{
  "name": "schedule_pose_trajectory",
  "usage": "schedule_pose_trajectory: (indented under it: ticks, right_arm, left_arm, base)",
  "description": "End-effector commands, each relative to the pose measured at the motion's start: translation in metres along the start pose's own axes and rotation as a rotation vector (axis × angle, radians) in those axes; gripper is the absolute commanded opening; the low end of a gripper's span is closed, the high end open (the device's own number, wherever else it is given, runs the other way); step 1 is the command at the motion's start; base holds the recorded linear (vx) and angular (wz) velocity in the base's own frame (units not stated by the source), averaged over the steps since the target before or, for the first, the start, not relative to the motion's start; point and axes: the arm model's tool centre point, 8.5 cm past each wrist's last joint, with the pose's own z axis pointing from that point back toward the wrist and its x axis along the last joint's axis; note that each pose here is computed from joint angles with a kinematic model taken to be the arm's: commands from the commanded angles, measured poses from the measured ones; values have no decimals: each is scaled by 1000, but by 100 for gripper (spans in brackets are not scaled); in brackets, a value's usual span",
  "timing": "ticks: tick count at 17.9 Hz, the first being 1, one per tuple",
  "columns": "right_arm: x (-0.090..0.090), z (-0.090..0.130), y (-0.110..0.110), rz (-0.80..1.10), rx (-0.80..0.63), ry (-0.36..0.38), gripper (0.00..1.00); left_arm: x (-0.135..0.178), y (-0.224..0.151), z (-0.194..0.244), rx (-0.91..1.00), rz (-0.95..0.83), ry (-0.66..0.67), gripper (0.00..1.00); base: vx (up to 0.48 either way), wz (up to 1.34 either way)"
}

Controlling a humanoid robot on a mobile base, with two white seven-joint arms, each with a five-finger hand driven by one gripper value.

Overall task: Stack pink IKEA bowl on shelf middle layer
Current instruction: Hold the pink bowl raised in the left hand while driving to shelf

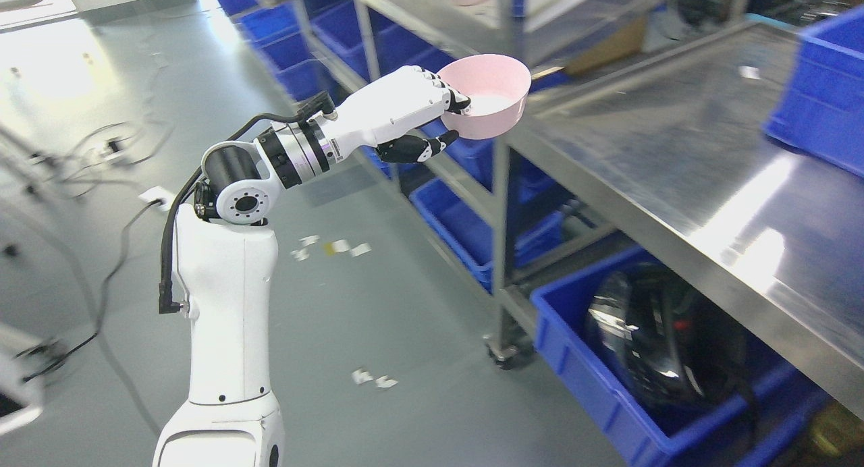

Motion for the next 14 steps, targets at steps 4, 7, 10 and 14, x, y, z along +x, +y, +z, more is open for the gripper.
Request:
schedule_pose_trajectory:
  ticks: [4, 7, 10, 14]
  right_arm:
    - [3, -1, -10, 1, -8, -13, 100]
    - [3, -1, -10, 1, -8, -13, 100]
    - [3, -1, -10, 1, -8, -13, 100]
    - [2, -1, -10, 1, -8, -12, 100]
  left_arm:
    - [-2, 3, 5, -3, -17, 10, 2]
    - [-2, 3, 5, -3, -17, 10, 2]
    - [-2, 3, 5, -6, -18, 9, 2]
    - [-1, 3, 4, -7, -18, 6, 2]
  base:
    - [76, 1696]
    - [67, 1353]
    - [55, 935]
    - [84, 354]
